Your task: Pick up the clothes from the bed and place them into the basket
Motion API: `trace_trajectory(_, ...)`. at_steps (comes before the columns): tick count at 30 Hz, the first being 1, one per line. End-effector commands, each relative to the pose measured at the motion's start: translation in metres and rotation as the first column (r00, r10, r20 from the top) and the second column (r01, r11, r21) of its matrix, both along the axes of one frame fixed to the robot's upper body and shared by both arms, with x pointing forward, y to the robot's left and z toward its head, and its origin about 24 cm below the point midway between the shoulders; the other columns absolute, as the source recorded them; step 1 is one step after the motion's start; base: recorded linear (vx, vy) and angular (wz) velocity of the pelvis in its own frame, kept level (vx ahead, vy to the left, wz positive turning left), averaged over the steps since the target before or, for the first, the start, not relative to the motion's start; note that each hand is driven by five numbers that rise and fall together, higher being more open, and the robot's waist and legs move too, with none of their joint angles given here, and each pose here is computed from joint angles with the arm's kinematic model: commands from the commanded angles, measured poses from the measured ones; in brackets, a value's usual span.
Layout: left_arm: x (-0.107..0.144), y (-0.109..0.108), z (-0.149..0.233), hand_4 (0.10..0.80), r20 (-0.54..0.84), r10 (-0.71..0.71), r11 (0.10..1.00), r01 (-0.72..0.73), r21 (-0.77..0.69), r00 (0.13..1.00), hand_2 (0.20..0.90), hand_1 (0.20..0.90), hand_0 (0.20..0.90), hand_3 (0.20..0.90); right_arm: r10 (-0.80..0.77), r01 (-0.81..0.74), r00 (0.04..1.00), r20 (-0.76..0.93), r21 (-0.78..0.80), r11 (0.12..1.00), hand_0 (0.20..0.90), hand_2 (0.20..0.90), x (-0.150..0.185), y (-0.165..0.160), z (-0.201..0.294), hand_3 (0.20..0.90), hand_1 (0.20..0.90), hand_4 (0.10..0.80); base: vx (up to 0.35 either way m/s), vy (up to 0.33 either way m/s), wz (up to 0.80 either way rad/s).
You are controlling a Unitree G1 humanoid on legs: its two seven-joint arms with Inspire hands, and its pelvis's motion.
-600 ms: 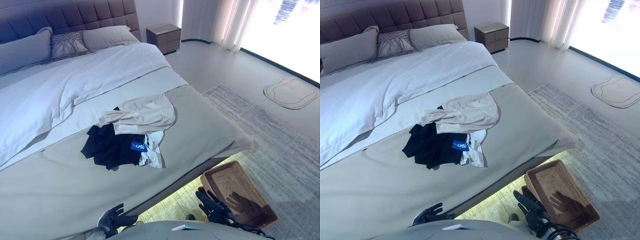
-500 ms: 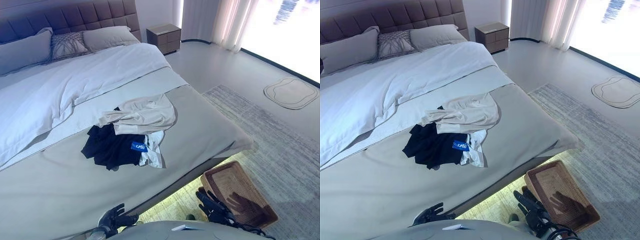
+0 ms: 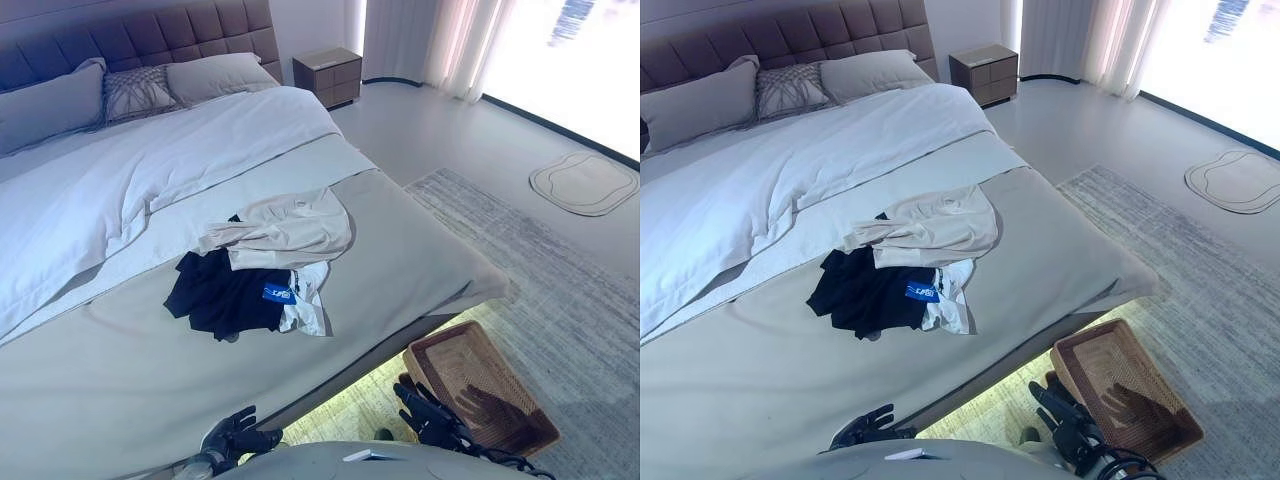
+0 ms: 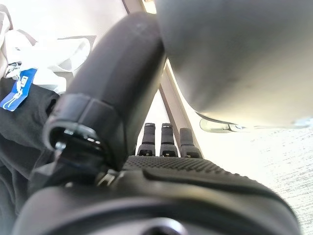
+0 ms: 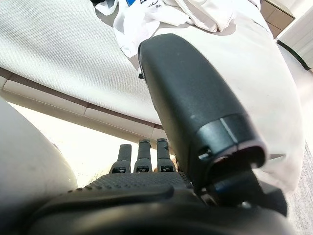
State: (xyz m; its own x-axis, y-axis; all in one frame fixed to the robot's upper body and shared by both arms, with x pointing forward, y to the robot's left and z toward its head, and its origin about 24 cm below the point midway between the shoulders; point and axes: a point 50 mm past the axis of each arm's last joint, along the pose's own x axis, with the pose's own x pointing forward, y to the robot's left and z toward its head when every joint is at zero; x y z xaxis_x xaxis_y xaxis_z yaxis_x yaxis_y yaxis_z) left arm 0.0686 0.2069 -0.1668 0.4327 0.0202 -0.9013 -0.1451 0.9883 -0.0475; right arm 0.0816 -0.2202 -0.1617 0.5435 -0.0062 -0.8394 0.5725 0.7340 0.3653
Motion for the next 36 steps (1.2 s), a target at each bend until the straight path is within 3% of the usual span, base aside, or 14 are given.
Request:
trace_trajectory(1, 0.026, -0.006, 0.004, 0.8, 0.081, -0.033, 0.999, 0.033, -0.009, 0.996, 0.9, 0.9, 0.9, 0.9, 0.012, -0.014, 0.999, 0.046, 0.028, 1.0, 0.9, 0.9, 0.025, 0.01, 0.003, 0.9, 0.9, 0.8, 0.0, 0.0, 0.0)
trace_trajectory(11, 0.026, -0.007, 0.004, 0.8, 0.083, -0.028, 1.0, 0.029, -0.013, 0.996, 0.9, 0.9, 0.9, 0.9, 0.004, 0.006, 0.983, 0.185, -0.052, 0.999, 0.9, 0.9, 0.046, 0.004, 0.013, 0.9, 0.9, 0.8, 0.001, 0.0, 0.0)
trace_trajectory(17, 0.033, -0.002, 0.008, 0.8, 0.112, -0.03, 0.999, 0.027, 0.021, 0.993, 0.9, 0.9, 0.9, 0.9, 0.169, -0.092, 0.905, 0.391, -0.209, 0.974, 0.9, 0.9, 0.106, 0.0, 0.048, 0.9, 0.9, 0.8, 0.006, -0.017, 0.08)
trace_trajectory(20, 0.038, 0.004, 0.011, 0.8, 0.132, -0.047, 0.998, 0.042, 0.042, 0.99, 0.9, 0.9, 0.9, 0.9, 0.392, -0.183, 0.805, 0.446, -0.443, 0.878, 0.9, 0.9, 0.144, 0.001, 0.079, 0.9, 0.9, 0.8, 0.002, -0.024, 0.06)
trace_trajectory(22, 0.039, 0.009, 0.013, 0.8, 0.139, -0.058, 0.997, 0.049, 0.064, 0.989, 0.9, 0.9, 0.9, 0.9, 0.536, -0.202, 0.727, 0.428, -0.613, 0.764, 0.9, 0.9, 0.166, -0.002, 0.103, 0.9, 0.9, 0.8, 0.015, -0.016, 0.1)
trace_trajectory(27, 0.043, 0.024, 0.018, 0.8, 0.157, -0.041, 0.994, 0.025, 0.107, 0.987, 0.9, 0.9, 0.9, 0.9, 0.695, -0.07, 0.644, 0.318, -0.881, 0.468, 0.9, 0.9, 0.219, -0.018, 0.174, 0.9, 0.9, 0.8, 0.03, -0.002, 0.2)
trace_trajectory(32, 0.052, 0.024, 0.023, 0.8, 0.198, -0.081, 0.992, 0.06, 0.113, 0.977, 0.9, 0.9, 0.9, 0.9, 0.705, 0.115, 0.662, 0.253, -0.964, 0.238, 0.9, 0.9, 0.253, -0.026, 0.232, 0.9, 0.9, 0.8, 0.049, 0.021, 0.21)
trace_trajectory(33, 0.055, 0.023, 0.024, 0.8, 0.217, -0.095, 0.991, 0.072, 0.11, 0.972, 0.9, 0.9, 0.9, 0.9, 0.707, 0.177, 0.668, 0.232, -0.972, 0.152, 0.9, 0.9, 0.26, -0.027, 0.248, 0.9, 0.9, 0.8, 0.079, 0.035, 0.3)
trace_trajectory(36, 0.06, 0.02, 0.027, 0.8, 0.248, -0.125, 0.989, 0.102, 0.104, 0.961, 0.9, 0.9, 0.9, 0.9, 0.69, 0.26, 0.688, 0.225, -0.964, 0.055, 0.9, 0.9, 0.271, -0.03, 0.277, 0.9, 0.9, 0.8, 0.062, 0.04, 0.26)
